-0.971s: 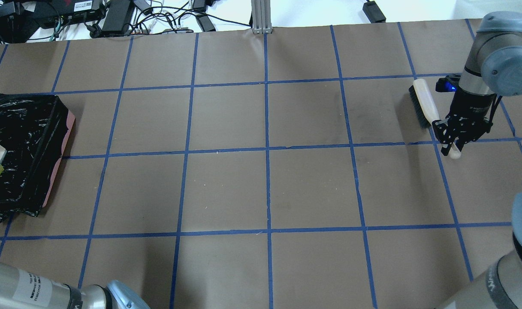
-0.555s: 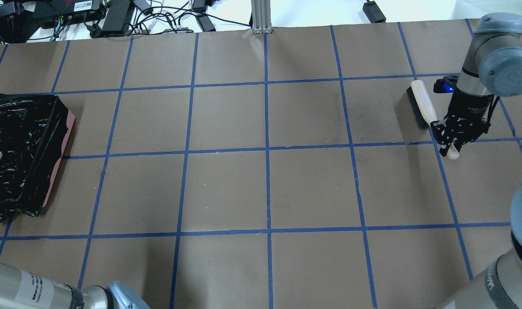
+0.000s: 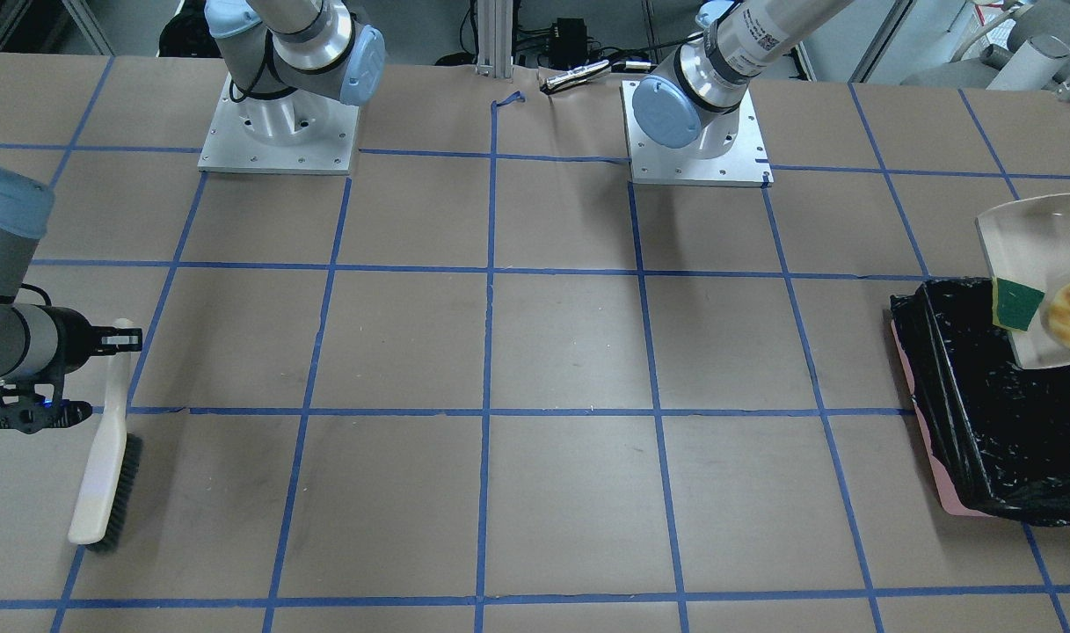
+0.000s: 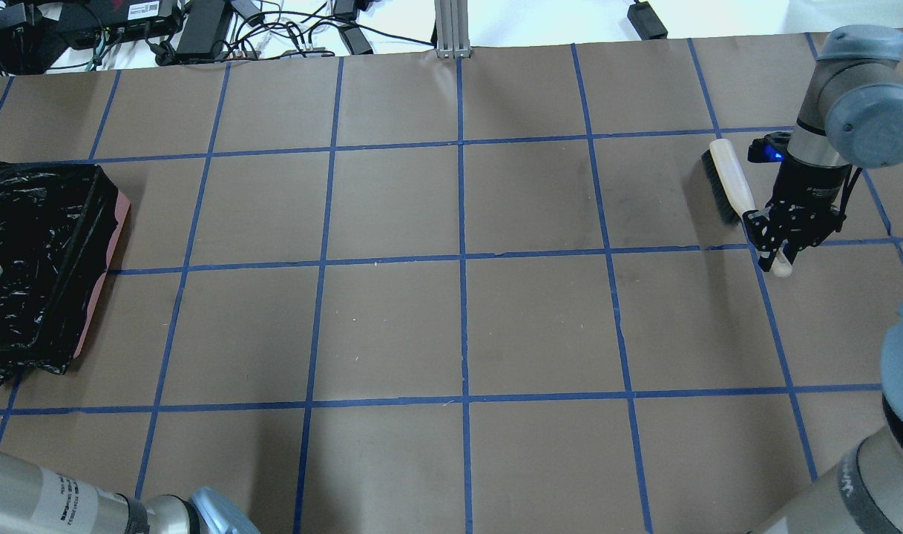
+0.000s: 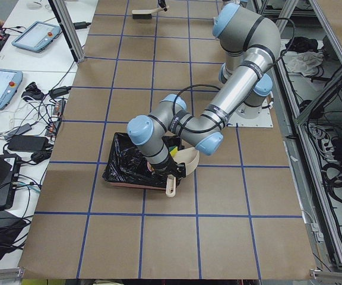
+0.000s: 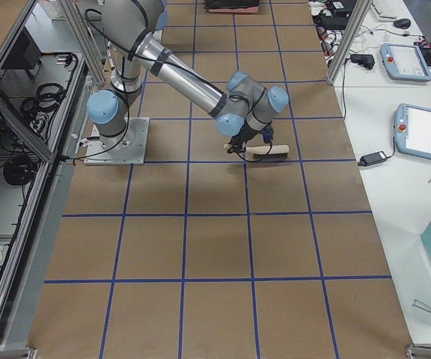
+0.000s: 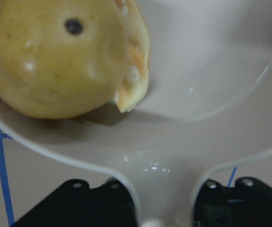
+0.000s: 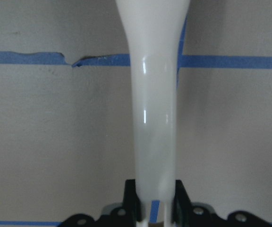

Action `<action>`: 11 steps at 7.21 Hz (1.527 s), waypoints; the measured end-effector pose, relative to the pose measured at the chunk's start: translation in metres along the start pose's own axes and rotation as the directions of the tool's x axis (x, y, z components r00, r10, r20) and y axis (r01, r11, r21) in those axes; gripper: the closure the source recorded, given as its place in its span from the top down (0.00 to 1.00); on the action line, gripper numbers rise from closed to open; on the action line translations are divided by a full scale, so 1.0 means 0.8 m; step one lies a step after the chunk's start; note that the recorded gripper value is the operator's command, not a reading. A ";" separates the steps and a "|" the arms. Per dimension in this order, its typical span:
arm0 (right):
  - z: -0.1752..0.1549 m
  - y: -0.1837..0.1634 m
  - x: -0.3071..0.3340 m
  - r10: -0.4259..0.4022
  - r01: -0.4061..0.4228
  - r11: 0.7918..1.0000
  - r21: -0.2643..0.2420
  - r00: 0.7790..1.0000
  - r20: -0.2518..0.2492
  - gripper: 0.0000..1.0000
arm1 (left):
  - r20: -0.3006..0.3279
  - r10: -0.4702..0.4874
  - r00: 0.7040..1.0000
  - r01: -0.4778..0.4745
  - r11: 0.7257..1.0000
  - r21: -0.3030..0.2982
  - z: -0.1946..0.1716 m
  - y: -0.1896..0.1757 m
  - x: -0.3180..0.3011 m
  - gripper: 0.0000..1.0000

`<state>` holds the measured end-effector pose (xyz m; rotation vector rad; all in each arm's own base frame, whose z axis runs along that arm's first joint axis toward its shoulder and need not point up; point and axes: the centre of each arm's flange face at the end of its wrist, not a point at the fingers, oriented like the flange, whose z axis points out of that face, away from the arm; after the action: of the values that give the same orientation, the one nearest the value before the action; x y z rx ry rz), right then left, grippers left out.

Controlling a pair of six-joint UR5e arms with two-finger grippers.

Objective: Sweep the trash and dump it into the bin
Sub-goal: 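Tip the dustpan over the bag with the left gripper while the right lowers the brush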

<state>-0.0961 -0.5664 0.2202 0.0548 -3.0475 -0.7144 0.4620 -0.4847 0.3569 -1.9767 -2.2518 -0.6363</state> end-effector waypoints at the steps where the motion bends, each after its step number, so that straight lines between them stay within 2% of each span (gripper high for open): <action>1: 0.002 -0.002 0.000 -0.001 0.001 1.000 -0.001 1.000 -0.001 0.41 | -0.004 -0.006 1.000 0.006 1.000 -0.010 -0.003 -0.004 -0.002 0.04; 5: 0.002 -0.003 0.001 0.003 -0.003 1.000 0.004 1.000 -0.002 0.56 | -0.008 -0.037 0.999 0.036 0.997 -0.061 -0.024 -0.018 -0.005 0.02; 7: 0.002 -0.004 0.001 0.004 -0.004 1.000 0.005 1.000 -0.003 0.76 | 0.006 -0.053 0.999 0.053 0.996 -0.078 -0.035 -0.027 -0.009 0.02; 8: 0.000 -0.004 0.002 0.005 -0.005 1.000 0.012 1.000 -0.006 0.93 | 0.011 -0.058 0.998 0.058 0.995 -0.084 -0.038 -0.030 -0.011 0.02; 9: -0.005 -0.004 0.003 0.010 -0.009 1.000 0.030 1.000 -0.013 1.00 | 0.009 -0.066 0.998 0.066 0.994 -0.092 -0.040 -0.031 -0.011 0.02; 11: -0.043 0.003 0.006 0.027 -0.023 0.994 0.111 0.999 -0.032 1.00 | -0.005 -0.088 0.996 0.087 0.989 -0.118 -0.041 -0.032 -0.012 0.03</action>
<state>-0.1001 -0.5795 0.2521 0.0285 -3.0475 -0.5371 0.4316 -0.5073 0.3771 -1.9281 -2.3582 -0.8035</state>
